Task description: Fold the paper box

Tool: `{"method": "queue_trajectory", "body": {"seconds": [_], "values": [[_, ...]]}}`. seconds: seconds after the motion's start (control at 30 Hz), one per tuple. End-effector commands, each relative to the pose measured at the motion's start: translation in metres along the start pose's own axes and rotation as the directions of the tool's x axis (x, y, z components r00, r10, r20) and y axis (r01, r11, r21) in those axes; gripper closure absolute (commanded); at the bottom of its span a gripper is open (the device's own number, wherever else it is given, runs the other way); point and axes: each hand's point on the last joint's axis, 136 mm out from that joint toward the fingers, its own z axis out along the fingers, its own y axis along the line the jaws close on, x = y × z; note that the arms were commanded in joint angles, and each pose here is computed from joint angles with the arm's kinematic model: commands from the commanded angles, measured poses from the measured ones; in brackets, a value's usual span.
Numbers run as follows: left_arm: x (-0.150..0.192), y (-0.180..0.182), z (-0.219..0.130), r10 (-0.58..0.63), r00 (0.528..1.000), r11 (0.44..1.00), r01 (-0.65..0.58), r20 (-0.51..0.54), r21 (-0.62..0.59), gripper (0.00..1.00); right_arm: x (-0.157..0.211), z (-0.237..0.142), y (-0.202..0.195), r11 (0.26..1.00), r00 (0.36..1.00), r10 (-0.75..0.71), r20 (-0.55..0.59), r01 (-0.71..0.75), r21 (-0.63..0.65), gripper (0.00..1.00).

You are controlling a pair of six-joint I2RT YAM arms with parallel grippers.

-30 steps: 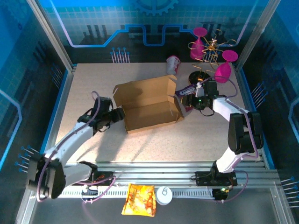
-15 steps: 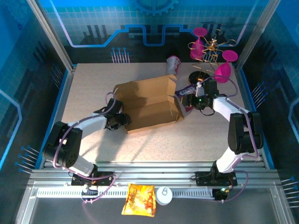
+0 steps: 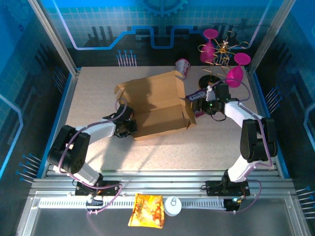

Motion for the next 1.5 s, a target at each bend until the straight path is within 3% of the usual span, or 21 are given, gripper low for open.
{"method": "queue_trajectory", "body": {"seconds": [0.0, 0.13, 0.47, 0.7, 0.9, 0.97, 1.03, 1.07, 1.2, 1.37, 1.47], "values": [[-0.020, -0.015, -0.027, 0.061, 0.991, 0.995, -0.070, 0.121, 0.075, 1.00, -0.016, -0.013, 0.012, 0.997, 0.998, -0.048, 0.043, 0.050, -0.064, 0.41], [-0.031, -0.028, -0.055, 0.121, 0.975, 0.980, -0.147, 0.185, 0.133, 1.00, -0.033, -0.036, 0.029, 0.976, 0.992, -0.052, 0.117, 0.075, -0.203, 0.35], [-0.038, -0.015, -0.063, 0.081, 0.980, 0.983, -0.108, 0.181, 0.147, 1.00, -0.037, -0.069, 0.072, 0.821, 0.987, 0.054, 0.151, 0.043, -0.569, 0.31], [-0.039, -0.015, -0.064, 0.065, 0.982, 0.981, -0.096, 0.179, 0.168, 1.00, -0.021, -0.065, 0.037, 0.799, 0.983, 0.144, 0.112, -0.049, -0.599, 0.29], [-0.043, -0.020, -0.066, 0.054, 0.987, 0.976, -0.085, 0.154, 0.200, 1.00, -0.015, -0.058, 0.047, 0.670, 0.981, 0.190, 0.026, -0.110, -0.734, 0.34], [-0.045, -0.022, -0.065, 0.053, 0.987, 0.975, -0.083, 0.151, 0.207, 1.00, -0.009, -0.052, 0.052, 0.638, 0.982, 0.191, 0.000, -0.124, -0.760, 0.26], [-0.046, -0.024, -0.064, 0.055, 0.988, 0.973, -0.085, 0.146, 0.214, 1.00, -0.005, -0.043, 0.056, 0.618, 0.980, 0.195, -0.042, -0.156, -0.770, 0.06], [-0.046, -0.024, -0.064, 0.056, 0.988, 0.973, -0.086, 0.143, 0.214, 1.00, -0.004, -0.041, 0.060, 0.618, 0.983, 0.180, -0.038, -0.143, -0.773, 0.05], [-0.046, -0.023, -0.062, 0.058, 0.990, 0.975, -0.084, 0.129, 0.206, 1.00, -0.014, -0.045, 0.078, 0.609, 0.988, 0.155, -0.006, -0.100, -0.786, 0.09], [-0.051, -0.021, -0.060, 0.035, 0.993, 0.978, -0.058, 0.116, 0.201, 1.00, -0.009, -0.046, 0.090, 0.596, 0.992, 0.121, -0.033, -0.099, -0.797, 0.30], [-0.053, -0.022, -0.060, 0.038, 0.992, 0.977, -0.062, 0.119, 0.205, 1.00, -0.003, -0.046, 0.092, 0.595, 0.992, 0.115, -0.046, -0.106, -0.797, 0.35]]}}
